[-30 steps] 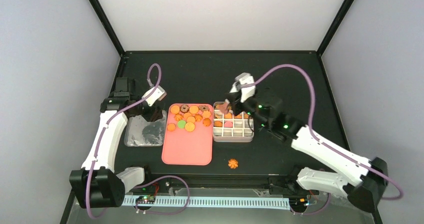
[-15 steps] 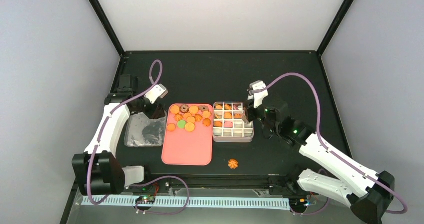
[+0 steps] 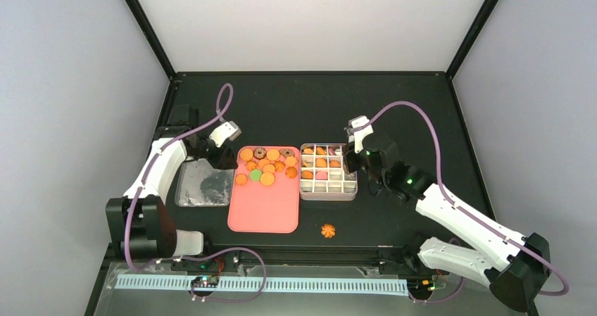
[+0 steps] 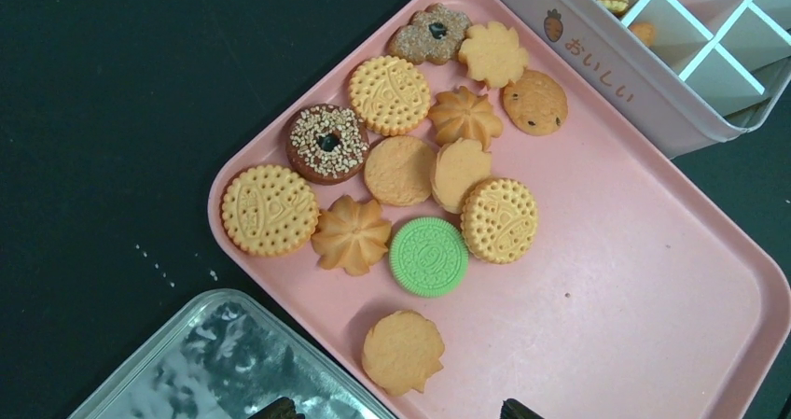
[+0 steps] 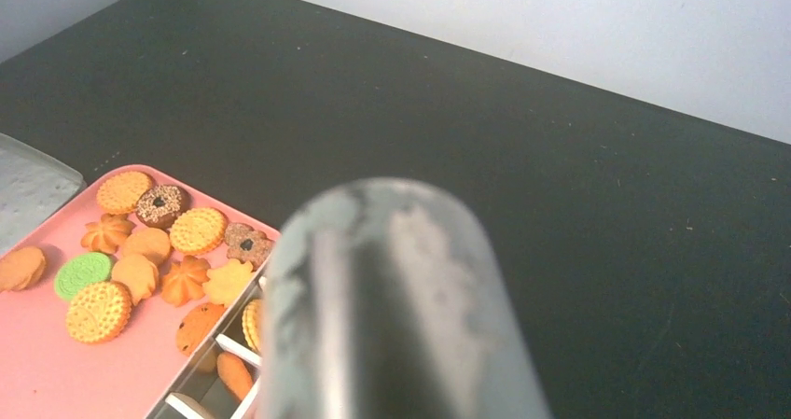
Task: Pack the cookies
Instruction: Place the fake cookies in the empty pocket of the box.
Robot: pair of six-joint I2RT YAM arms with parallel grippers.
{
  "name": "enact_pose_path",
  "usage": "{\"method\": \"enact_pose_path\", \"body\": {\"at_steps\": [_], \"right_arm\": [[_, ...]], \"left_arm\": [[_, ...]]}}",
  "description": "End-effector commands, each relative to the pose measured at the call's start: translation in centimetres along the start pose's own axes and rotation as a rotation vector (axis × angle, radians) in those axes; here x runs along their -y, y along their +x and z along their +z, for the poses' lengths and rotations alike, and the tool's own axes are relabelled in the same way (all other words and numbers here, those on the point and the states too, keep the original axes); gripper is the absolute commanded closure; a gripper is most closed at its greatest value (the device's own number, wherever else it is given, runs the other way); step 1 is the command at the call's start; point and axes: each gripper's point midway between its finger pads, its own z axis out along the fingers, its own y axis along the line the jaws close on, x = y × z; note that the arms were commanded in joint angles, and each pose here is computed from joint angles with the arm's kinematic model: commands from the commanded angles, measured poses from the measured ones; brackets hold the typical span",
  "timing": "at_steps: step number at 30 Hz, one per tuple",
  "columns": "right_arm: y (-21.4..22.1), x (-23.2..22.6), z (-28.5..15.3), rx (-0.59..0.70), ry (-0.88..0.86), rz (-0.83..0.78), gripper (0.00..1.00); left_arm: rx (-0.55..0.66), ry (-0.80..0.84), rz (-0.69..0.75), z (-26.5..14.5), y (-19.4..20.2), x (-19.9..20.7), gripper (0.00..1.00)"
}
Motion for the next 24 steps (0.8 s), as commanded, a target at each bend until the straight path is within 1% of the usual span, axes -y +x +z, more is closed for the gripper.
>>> {"method": "enact_pose_path", "body": {"at_steps": [1,4,9,14,17,20,24], "right_arm": [[-1.5,0.8,-0.2,0.055,0.037,0.004,0.82],[-1.9,0.9,-0.3,0.064,0.041,-0.001,0.77],[-1.9,0.7,-0.1,0.061,0.029,0.002,0.72],[-2.5,0.5,-0.5,0.076,0.016,0.000,0.74],[-3.9,-0.2,-1.1,0.112,-0.029,-0.003,0.75],[-5.3,-2.2,-1.2,0.131,-0.129,-0.011,0.76],[-7.4,-4.9,-0.7,0.162,-0.214,-0.010,0.75]], "left_arm": [[0.070,0.013,0.040,-0.6,-2.1,-0.2,0.43],[0.063,0.017,0.045,-0.6,-2.0,0.0,0.43],[0.044,0.037,0.033,-0.5,-1.4,0.4,0.44],[0.044,0.025,0.022,-0.8,-1.5,0.4,0.45],[0.043,0.003,0.011,-1.1,-1.5,0.1,0.45],[0.030,-0.015,-0.001,-1.0,-1.2,-0.3,0.46],[0.022,-0.030,-0.027,-1.2,-0.8,-0.8,0.45]]}}
